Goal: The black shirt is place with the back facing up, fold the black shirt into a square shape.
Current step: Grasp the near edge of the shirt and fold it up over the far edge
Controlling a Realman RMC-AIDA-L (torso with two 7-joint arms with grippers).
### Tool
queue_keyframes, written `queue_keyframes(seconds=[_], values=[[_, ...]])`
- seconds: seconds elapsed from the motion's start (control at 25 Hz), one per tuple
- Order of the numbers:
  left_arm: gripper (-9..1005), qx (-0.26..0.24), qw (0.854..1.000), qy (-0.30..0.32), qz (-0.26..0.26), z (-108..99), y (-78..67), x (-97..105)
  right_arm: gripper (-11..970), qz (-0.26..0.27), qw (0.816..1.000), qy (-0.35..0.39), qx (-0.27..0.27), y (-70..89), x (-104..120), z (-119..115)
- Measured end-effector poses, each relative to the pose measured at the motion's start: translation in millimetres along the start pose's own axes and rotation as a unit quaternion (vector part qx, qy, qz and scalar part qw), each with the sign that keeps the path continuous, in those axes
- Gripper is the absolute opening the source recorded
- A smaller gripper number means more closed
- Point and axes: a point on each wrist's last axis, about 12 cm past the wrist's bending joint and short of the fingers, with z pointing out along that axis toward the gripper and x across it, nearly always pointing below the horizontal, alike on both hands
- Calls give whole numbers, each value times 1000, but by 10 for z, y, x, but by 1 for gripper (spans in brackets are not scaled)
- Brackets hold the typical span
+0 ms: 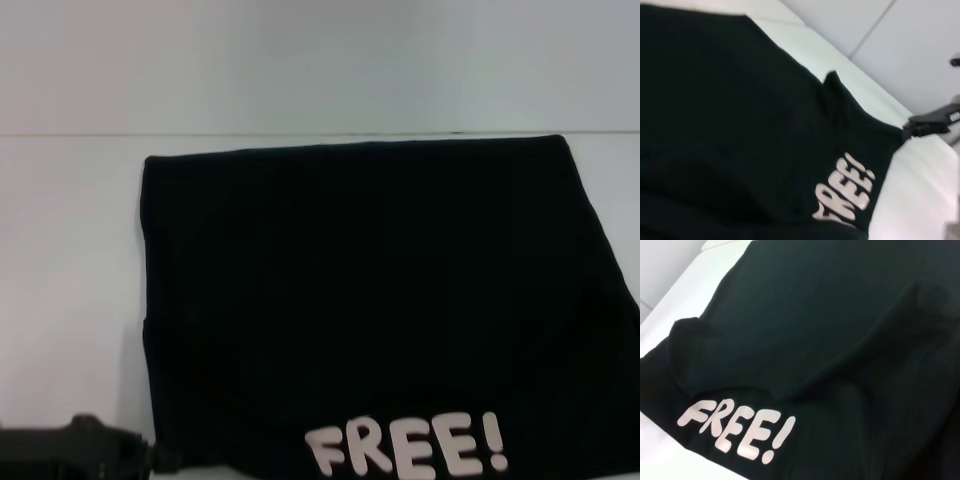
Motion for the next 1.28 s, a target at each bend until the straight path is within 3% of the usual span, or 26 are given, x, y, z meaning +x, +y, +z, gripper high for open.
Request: queue_keyframes(seconds=[0.28,0.52,0.64,0.72,0.76,1.08,1.28], values=[[26,22,999,30,-24,-22,-55,58,32,16,999,22,-22,61,171,-41],[29,18,999,26,-1,-14,42,-194,32,8,1000,-1,-20,48,67,-57],[30,7,1000,25,13,5,125,-402,32,-3,999,-34,-14,24,-77,-85],[31,-22,999,19,32,51,253,-706,31,-13,998,-58,-9,8,-196,-87],[31,-22,999,19,32,51,253,-706,31,-18,997,-70,-6,-1,-258,-85],[34,-133,990,-16,54,211,592,-1309,31,-42,988,-142,50,-134,-833,110],[36,-225,973,-46,38,311,823,-1536,31,-36,980,-174,88,-207,-1210,345]])
